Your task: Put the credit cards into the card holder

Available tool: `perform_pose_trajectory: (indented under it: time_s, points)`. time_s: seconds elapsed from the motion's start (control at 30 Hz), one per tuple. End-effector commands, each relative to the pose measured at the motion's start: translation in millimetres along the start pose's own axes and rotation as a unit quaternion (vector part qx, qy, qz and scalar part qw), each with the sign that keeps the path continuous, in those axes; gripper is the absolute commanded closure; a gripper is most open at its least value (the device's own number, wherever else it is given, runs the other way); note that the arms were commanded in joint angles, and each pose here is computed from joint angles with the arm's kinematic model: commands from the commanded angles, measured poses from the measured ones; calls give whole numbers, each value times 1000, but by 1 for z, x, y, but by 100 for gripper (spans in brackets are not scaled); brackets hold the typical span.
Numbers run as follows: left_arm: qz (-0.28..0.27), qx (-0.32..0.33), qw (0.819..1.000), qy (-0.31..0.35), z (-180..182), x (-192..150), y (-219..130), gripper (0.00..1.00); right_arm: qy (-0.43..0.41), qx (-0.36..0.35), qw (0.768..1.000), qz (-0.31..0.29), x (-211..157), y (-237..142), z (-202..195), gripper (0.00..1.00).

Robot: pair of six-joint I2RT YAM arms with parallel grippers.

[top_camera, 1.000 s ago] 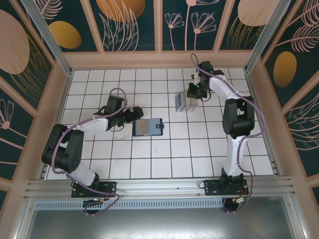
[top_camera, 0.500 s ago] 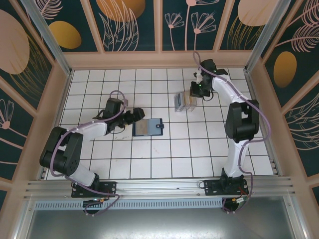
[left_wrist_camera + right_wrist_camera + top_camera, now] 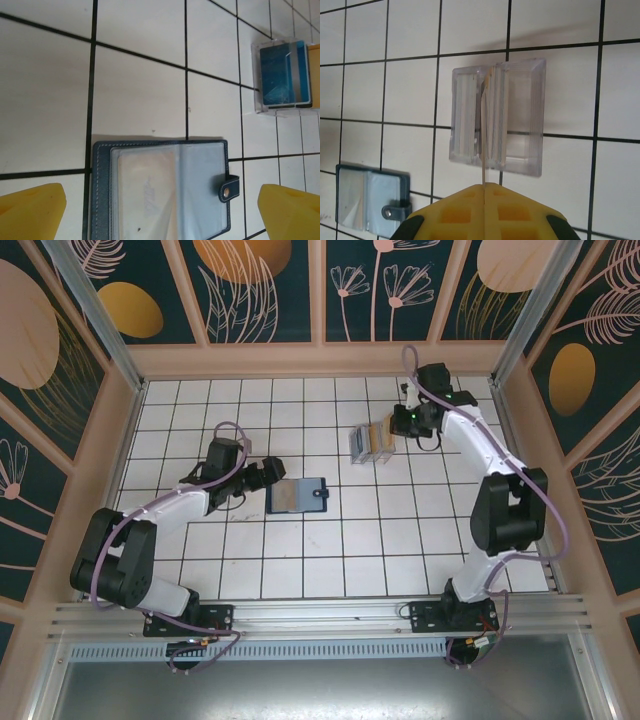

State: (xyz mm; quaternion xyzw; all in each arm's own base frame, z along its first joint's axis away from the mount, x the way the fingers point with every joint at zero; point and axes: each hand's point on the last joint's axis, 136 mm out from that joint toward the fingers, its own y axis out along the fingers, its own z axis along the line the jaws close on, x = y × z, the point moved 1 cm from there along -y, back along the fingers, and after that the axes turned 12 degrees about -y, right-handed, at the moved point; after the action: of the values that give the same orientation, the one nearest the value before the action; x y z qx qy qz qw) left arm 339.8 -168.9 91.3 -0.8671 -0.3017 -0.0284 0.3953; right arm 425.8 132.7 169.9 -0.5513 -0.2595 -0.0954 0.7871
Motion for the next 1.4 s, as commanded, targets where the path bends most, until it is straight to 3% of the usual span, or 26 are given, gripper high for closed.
perform_pose_trajectory:
  time_s: [0.0, 0.2, 0.5, 0.73, 0.9, 1.37]
  points:
    - [4, -5, 1000, -11, 1, -2, 2, 2, 14, 18, 1000, -10, 15, 17, 1, 100]
    - [-4, 10, 1000, 4, 3, 1, -2, 1, 6, -5, 1000, 14, 13, 22, -10, 100]
    - [0, 17, 1000, 12, 1, 5, 2, 1, 4, 37, 999, 13, 23, 10, 8, 100]
    - [3, 19, 1000, 9, 3, 5, 6, 1, 8, 46, 998, 31, 20, 37, 9, 100]
    - [3, 19, 1000, 11, 3, 5, 5, 1, -3, 9, 999, 49, 14, 54, 4, 100]
    - [1, 22, 1000, 15, 5, 4, 6, 1, -59, -109, 991, 43, 23, 44, 5, 100]
